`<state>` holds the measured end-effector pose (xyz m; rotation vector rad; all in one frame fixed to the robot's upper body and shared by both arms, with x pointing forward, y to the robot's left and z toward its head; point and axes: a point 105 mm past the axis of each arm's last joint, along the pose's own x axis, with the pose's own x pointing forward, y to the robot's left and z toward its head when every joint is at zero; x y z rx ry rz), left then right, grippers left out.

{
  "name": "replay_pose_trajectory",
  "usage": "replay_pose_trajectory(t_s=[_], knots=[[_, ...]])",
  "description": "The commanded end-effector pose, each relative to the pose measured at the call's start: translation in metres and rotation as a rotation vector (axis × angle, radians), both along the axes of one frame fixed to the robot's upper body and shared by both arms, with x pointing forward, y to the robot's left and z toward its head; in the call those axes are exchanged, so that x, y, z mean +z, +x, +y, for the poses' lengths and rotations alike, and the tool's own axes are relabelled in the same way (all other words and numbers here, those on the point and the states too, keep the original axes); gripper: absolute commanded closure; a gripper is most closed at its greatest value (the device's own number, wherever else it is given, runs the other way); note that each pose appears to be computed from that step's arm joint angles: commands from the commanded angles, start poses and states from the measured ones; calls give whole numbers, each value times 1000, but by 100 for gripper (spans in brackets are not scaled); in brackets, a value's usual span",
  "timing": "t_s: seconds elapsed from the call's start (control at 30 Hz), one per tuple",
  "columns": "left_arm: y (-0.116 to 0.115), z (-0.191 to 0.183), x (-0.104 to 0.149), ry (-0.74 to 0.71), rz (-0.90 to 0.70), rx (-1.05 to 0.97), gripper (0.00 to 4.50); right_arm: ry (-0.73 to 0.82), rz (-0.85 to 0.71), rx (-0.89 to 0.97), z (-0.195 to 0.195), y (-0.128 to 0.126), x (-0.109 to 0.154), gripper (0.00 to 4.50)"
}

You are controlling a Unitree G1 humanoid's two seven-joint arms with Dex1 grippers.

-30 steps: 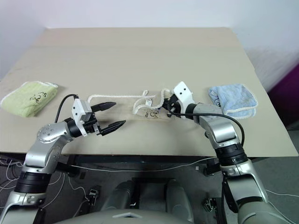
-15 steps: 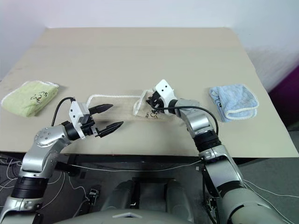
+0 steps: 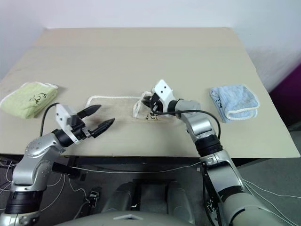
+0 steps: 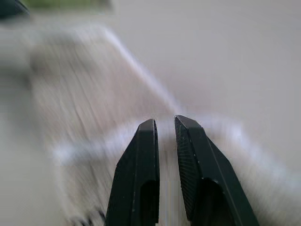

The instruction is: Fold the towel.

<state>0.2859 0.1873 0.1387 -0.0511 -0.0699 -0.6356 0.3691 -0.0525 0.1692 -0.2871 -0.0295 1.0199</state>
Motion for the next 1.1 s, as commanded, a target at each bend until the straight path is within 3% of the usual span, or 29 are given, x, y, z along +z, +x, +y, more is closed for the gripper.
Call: replay_pose_trajectory(t_s=[0.03,0.4,0.63,1.07,1.1], knots=[[-7,15,9,-156,49,158,0,36,-106,94,-5,-19,36,383],[-22,22,-32,-639,425,495,0,12,-123,95,-18,-14,42,383],[3,19,-52,-801,600,607,0,15,-120,103,-17,-13,42,383],[30,9,-57,-831,682,577,0,25,-133,59,-27,-18,43,383],[31,10,-56,-836,680,575,18,27,-133,54,-28,-19,43,387]])
